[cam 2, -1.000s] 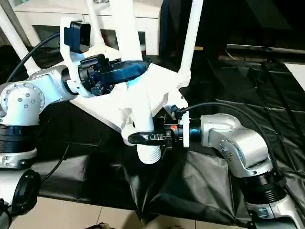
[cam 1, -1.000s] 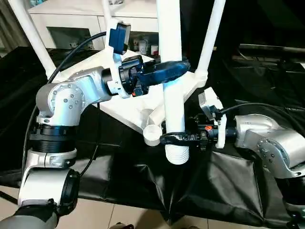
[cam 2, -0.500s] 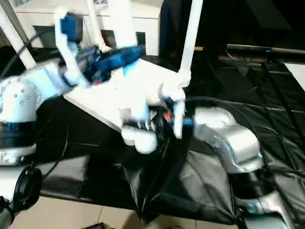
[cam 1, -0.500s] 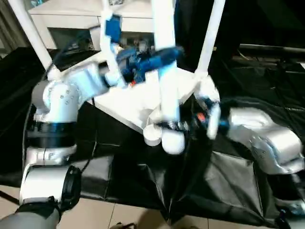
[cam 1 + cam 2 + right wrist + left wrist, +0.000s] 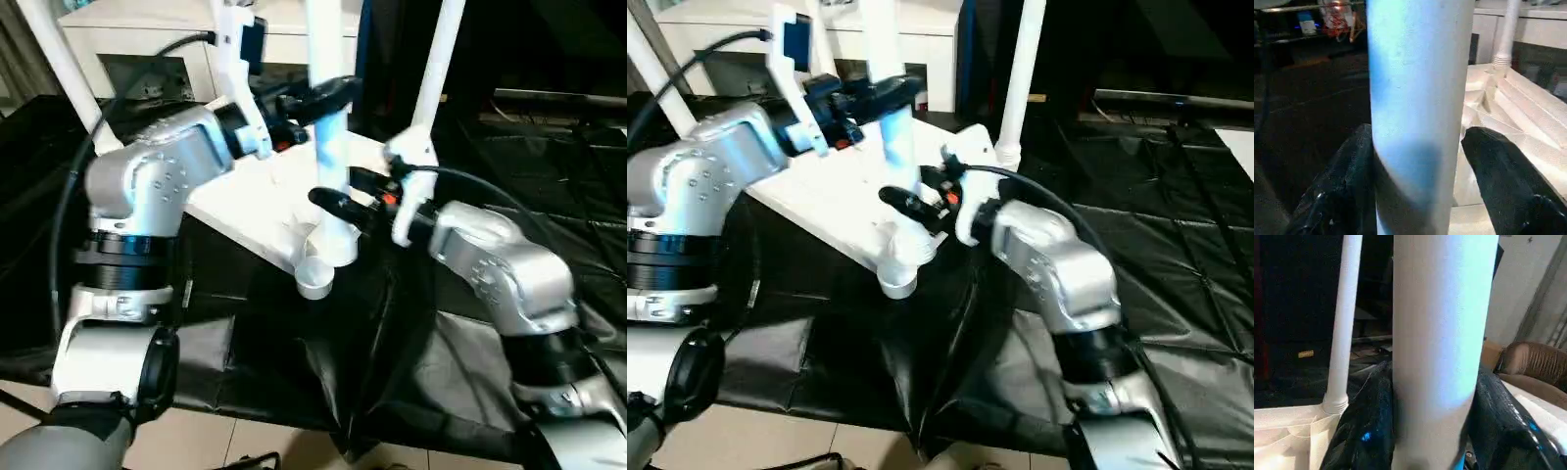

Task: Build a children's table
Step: Move to table

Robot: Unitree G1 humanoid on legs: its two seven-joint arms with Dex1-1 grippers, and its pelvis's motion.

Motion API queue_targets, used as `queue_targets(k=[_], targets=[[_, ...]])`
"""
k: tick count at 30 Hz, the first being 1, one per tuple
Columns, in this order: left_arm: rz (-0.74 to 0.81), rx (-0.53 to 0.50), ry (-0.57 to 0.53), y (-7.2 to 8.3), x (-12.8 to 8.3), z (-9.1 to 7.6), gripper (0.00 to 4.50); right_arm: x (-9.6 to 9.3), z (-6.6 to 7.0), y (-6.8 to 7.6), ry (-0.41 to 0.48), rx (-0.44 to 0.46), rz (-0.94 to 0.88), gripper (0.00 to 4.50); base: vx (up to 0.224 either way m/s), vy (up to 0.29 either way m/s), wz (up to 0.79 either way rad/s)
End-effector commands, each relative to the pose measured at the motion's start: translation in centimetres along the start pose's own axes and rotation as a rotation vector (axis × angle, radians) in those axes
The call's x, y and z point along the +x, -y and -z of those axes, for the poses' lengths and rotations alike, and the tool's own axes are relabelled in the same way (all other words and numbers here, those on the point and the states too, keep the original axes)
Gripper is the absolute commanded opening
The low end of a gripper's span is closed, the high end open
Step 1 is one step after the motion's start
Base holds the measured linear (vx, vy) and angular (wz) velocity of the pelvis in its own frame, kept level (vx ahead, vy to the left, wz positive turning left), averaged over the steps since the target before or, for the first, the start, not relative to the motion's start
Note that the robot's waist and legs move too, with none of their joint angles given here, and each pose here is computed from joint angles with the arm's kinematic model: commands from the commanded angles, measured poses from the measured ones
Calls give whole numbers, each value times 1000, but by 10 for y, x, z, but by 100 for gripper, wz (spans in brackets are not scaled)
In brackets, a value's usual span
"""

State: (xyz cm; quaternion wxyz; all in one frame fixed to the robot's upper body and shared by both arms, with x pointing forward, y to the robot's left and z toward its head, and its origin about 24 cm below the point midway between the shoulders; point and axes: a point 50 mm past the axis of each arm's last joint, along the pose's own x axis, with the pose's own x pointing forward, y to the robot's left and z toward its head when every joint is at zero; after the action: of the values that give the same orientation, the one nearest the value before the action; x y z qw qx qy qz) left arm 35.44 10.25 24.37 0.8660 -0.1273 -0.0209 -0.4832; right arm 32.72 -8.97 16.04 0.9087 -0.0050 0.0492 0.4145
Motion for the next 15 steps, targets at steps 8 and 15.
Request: queue_targets(k=[8, 15], targets=[[20, 67, -8, 5, 6, -6, 174, 6, 4, 4, -70, -4, 43, 298, 0, 0, 0], [30, 94, -20, 5, 9, -5, 174, 8, 6, 0, -89, 25, 2, 298, 0, 0, 0]])
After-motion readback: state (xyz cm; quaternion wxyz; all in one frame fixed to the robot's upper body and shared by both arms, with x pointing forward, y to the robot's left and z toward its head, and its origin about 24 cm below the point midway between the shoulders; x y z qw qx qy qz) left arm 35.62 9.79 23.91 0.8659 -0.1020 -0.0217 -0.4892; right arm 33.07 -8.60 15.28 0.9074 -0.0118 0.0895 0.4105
